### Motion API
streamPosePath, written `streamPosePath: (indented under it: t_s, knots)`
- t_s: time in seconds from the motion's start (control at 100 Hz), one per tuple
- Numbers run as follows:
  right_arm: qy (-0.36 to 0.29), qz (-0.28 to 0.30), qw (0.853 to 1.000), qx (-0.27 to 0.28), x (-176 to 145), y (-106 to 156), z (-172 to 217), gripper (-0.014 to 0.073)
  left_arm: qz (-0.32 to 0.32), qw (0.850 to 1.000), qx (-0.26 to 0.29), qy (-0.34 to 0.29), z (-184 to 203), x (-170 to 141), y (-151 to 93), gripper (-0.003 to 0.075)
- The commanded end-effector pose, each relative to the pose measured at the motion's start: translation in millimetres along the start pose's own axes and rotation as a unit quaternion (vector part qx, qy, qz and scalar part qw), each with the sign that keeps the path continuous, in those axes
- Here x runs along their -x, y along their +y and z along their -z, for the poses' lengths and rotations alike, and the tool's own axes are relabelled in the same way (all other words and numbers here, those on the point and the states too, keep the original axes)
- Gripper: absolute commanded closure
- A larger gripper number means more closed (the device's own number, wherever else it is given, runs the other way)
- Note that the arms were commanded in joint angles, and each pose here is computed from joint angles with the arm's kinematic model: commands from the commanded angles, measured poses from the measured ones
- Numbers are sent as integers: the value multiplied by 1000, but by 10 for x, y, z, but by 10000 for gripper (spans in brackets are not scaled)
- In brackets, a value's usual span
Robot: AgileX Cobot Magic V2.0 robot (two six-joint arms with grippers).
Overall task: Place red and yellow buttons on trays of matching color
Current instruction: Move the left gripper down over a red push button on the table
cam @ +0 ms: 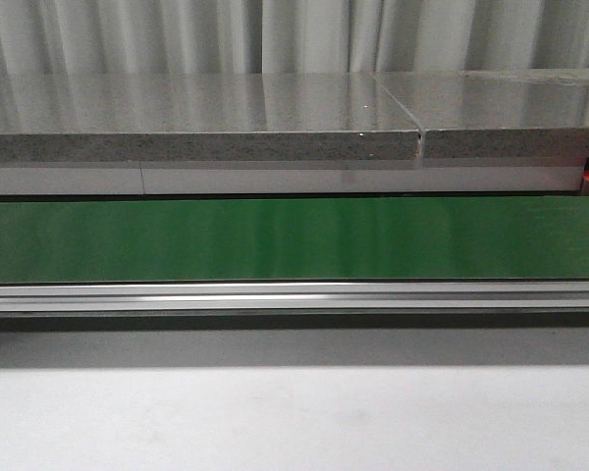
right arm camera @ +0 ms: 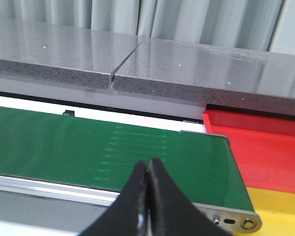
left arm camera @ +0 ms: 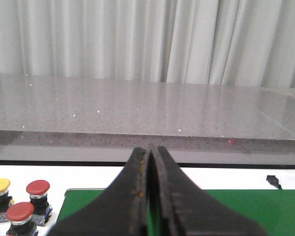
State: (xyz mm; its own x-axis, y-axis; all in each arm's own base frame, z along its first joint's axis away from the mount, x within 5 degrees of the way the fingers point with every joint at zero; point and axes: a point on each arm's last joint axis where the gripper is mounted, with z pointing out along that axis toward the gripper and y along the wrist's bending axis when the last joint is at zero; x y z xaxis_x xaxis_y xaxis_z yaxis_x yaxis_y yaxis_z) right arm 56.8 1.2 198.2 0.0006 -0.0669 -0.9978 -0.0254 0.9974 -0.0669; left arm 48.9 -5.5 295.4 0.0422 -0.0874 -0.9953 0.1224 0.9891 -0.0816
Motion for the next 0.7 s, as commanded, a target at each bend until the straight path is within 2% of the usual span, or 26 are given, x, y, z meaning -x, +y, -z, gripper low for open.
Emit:
streamPosePath:
  t_s: [0.0, 0.14, 0.23, 0.38, 0.69]
  knots:
    - [-54, 10, 998, -2, 118, -4, 22, 663, 3, 1000, 0, 27, -117, 306, -29, 739]
    - [-54, 10, 998, -2, 118, -4, 22, 663, 2, 988, 14, 153, -349, 515, -42, 739]
    - [-54, 10, 998, -2, 118, -4, 22, 663, 1, 979, 20, 202, -530, 628, -52, 739]
    - [-54, 10, 998, -2, 118, -4, 22, 663, 11, 973, 18, 231, -795, 698, -73, 739]
    - [-54, 10, 998, -2, 118, -4, 22, 663, 11, 959, 23, 282, -1080, 569, -68, 739]
